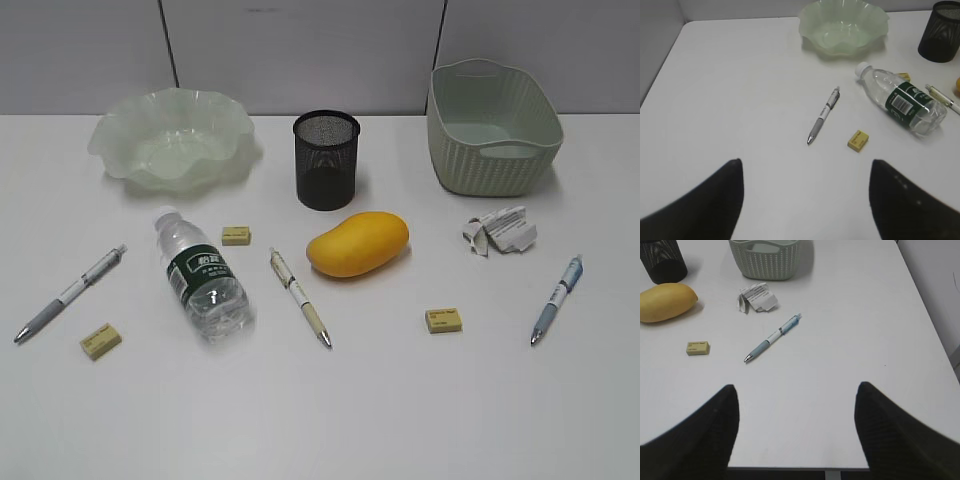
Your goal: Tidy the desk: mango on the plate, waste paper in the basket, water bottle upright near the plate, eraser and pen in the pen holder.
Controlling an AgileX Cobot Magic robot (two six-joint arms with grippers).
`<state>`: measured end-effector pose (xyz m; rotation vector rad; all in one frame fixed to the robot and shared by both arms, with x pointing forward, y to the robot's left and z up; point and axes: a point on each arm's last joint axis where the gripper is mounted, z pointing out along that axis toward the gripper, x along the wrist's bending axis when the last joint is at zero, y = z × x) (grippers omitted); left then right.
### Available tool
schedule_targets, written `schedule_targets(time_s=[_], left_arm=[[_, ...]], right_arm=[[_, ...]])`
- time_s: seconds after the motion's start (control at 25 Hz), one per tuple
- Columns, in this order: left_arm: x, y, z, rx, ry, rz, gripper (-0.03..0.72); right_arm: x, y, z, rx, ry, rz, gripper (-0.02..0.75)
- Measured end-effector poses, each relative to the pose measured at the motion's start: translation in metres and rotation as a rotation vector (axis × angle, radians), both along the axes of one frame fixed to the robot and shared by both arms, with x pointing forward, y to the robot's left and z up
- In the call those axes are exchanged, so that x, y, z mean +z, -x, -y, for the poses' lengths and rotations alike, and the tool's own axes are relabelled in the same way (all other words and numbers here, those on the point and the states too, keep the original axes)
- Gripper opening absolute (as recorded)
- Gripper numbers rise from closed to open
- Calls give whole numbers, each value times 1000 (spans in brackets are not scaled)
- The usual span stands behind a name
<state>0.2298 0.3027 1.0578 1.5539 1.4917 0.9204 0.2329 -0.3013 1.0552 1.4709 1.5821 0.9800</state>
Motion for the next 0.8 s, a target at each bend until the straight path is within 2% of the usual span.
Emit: schedule_targets(time_s=[0.8], left_arm=[[0,0,0,0,0,0,587]], right_arm=[[0,0,0,0,0,0,568]])
